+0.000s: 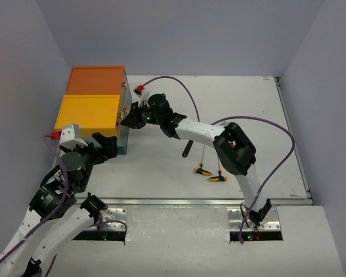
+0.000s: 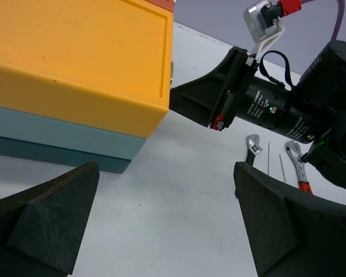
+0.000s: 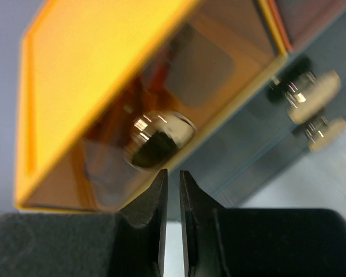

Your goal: Sort the tools into containers

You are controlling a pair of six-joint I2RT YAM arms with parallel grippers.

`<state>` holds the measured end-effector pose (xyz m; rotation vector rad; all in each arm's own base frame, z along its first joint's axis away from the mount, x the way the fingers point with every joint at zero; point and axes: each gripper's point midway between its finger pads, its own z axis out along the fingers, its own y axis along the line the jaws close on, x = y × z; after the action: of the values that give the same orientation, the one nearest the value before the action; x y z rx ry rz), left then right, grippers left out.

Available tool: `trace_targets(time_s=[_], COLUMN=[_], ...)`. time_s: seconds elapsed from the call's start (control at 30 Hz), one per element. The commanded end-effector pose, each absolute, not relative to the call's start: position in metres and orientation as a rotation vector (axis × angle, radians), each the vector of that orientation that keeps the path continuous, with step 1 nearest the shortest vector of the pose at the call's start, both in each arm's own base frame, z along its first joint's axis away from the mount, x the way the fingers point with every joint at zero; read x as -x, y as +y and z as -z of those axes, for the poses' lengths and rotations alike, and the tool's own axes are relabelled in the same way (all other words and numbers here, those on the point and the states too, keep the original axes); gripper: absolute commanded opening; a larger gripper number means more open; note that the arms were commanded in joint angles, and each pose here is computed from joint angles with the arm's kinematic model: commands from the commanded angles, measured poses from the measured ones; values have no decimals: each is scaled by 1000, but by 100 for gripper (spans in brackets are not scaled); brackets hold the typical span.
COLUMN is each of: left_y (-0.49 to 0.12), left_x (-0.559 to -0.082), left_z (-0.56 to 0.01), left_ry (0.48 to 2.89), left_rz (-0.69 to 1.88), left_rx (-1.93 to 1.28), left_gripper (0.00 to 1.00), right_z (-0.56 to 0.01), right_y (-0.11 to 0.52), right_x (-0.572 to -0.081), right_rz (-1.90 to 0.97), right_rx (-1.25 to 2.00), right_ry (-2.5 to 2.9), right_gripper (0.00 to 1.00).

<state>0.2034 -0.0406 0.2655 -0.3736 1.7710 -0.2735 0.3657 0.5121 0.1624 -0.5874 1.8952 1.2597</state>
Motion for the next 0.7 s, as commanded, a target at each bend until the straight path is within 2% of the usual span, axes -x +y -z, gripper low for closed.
trace_targets(time_s=[0.0, 0.1, 0.2, 0.3, 0.37, 0.67], left_y=[-42, -43, -45, -46, -45, -45], left_x=[-205, -205, -206, -207, -207, -206], left_z=[-276, -276, -275, -274, -275, -275], left_ry=[1729, 1728, 1732, 1739, 1735, 1734], left_rz=[304, 308, 312, 306, 306, 309], left_rx=[370, 365, 356, 353, 355, 356], left_gripper=[100, 100, 100, 100, 100, 100], right_z=[-166, -162, -152, -145, -157, -138], right_y=[471, 452, 452, 466, 476, 506], right_x=[-400, -404, -406, -415, -425, -456], right_rz=[-1204, -1317, -1427, -1597, -1676, -1868], right_rx=[339, 255, 277, 343, 355, 288], right_ry=[1924, 1911, 1929, 1911, 1881, 1896], right_gripper=[18, 38, 44, 59, 61, 68])
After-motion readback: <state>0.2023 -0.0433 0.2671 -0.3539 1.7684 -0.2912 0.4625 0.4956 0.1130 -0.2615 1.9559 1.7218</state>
